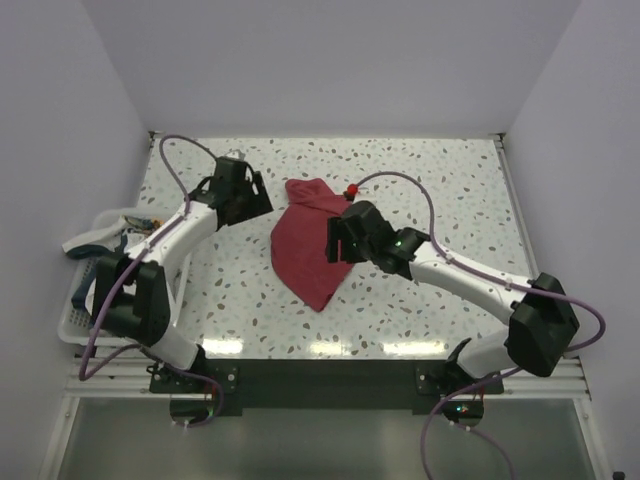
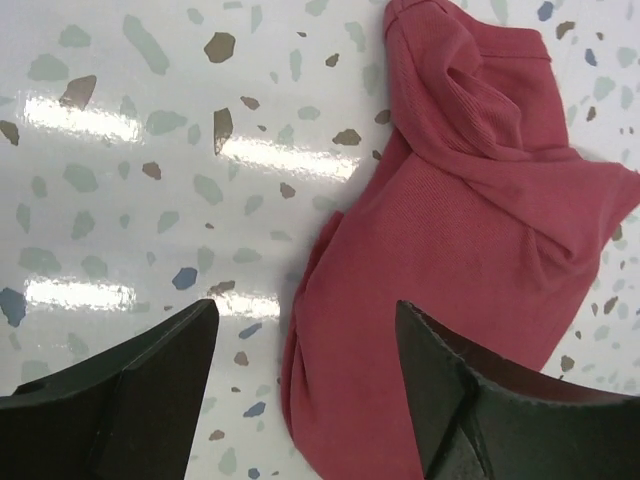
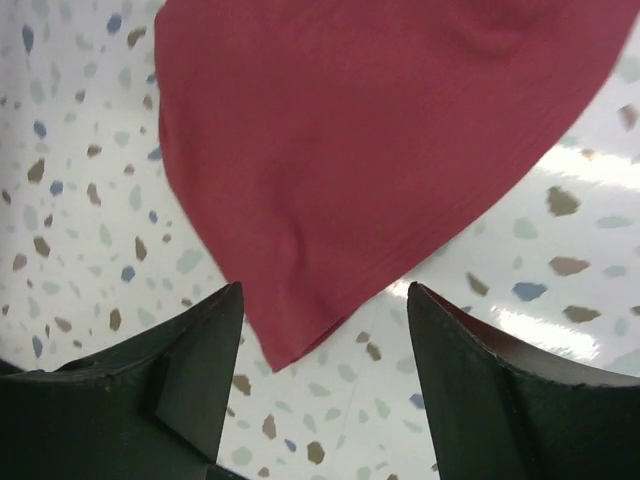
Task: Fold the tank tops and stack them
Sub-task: Flatten the tank top out
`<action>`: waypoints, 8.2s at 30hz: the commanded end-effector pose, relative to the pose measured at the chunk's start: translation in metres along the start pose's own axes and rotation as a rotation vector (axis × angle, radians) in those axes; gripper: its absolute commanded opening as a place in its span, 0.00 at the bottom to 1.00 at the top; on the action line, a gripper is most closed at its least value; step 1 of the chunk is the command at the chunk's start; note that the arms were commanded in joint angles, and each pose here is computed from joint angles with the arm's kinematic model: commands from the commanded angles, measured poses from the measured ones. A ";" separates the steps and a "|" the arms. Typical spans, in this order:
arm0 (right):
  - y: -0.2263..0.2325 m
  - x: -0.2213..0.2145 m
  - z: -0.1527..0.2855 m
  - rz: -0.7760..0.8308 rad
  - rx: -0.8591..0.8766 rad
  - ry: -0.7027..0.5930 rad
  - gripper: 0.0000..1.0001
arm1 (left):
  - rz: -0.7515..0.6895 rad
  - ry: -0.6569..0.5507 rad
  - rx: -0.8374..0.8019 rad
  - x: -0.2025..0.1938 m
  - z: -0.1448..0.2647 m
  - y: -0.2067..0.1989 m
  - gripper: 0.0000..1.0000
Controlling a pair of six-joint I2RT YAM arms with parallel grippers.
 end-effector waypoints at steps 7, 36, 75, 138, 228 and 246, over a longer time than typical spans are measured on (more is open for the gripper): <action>-0.091 0.073 -0.018 -0.033 -0.139 -0.132 0.66 | 0.043 0.100 -0.142 -0.085 0.044 0.017 0.54; -0.184 0.108 -0.165 0.112 -0.170 -0.098 0.62 | -0.023 0.387 -0.195 -0.225 0.054 0.002 0.69; -0.107 -0.037 -0.044 -0.189 -0.144 0.013 0.14 | 0.036 0.132 0.094 -0.122 0.050 0.081 0.00; -0.107 0.251 0.239 -0.151 -0.226 -0.719 0.00 | 0.069 -0.533 -0.572 0.121 0.312 -0.114 0.00; -0.176 -0.072 -0.072 -0.410 -0.355 0.211 0.22 | 0.101 0.233 -0.052 -0.136 -0.029 0.054 0.25; -0.188 -0.109 0.031 -0.495 -0.511 0.267 0.23 | 0.078 0.376 0.035 -0.227 0.040 0.094 0.21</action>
Point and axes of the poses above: each gripper's point midway between its finger pads, its own z axis back along the fingers, its own y axis along the line the jaws close on, x = y × z, the point moved 5 cm from there along z, back along the fingers, and after that the axes turned 12 degrees about z, right-handed, at the moved point
